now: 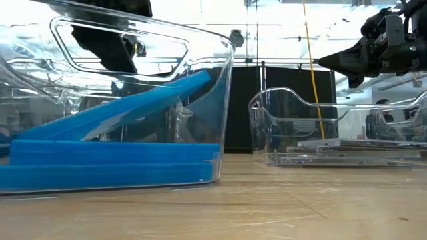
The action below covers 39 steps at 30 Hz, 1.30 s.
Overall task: Pick & place jewel cases by type
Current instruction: Put the blue CD case into the left transparent bin
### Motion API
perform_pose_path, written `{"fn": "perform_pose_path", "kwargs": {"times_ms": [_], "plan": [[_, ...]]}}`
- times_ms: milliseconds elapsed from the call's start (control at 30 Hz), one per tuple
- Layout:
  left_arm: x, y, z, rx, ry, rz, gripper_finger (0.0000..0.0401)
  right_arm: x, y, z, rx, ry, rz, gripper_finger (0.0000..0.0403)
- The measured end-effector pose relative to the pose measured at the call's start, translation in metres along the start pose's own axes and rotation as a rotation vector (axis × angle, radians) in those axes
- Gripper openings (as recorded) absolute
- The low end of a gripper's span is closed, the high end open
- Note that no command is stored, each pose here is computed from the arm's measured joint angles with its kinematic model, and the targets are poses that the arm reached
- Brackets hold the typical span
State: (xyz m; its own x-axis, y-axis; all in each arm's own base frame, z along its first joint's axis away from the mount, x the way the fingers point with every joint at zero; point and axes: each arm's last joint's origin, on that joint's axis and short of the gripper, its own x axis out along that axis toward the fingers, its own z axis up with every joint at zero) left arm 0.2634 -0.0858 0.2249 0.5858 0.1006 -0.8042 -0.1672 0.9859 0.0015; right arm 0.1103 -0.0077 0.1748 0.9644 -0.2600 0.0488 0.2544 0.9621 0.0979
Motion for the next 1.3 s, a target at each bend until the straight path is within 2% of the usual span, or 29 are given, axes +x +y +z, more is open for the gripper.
{"fn": "perform_pose_path", "kwargs": {"times_ms": [100, 300, 600, 767, 933, 1100, 1300], "plan": [[-0.001, 0.006, -0.001, -0.01, 0.012, 0.043, 0.0294, 0.0, 0.0, 0.0, -0.001, 0.004, 0.0, 0.0004], [0.008, 0.018, 0.001, -0.047, 0.069, 0.043, 0.0294, 0.0, 0.0, 0.0, 0.0, 0.001, 0.0, 0.0004], [0.014, 0.034, 0.006, -0.128, 0.108, -0.013, 0.0294, 0.0, 0.0, 0.0, 0.0, 0.001, 0.0, 0.0004], [0.025, 0.033, 0.008, -0.142, 0.131, -0.076, 0.0294, 0.0, 0.0, 0.0, 0.0, 0.0, 0.0, 0.0004], [0.047, 0.025, 0.008, -0.084, 0.153, -0.155, 0.0294, 0.0, 0.0, 0.0, 0.0, 0.0, 0.0, 0.0004], [0.06, 0.025, 0.006, -0.079, 0.202, -0.219, 0.0294, 0.0, 0.0, 0.0, 0.0, 0.002, 0.0, 0.0004], [0.062, 0.027, 0.008, -0.067, 0.228, -0.394, 0.0293, 0.0, 0.0, 0.0, -0.001, 0.003, 0.0, 0.0004]]}}
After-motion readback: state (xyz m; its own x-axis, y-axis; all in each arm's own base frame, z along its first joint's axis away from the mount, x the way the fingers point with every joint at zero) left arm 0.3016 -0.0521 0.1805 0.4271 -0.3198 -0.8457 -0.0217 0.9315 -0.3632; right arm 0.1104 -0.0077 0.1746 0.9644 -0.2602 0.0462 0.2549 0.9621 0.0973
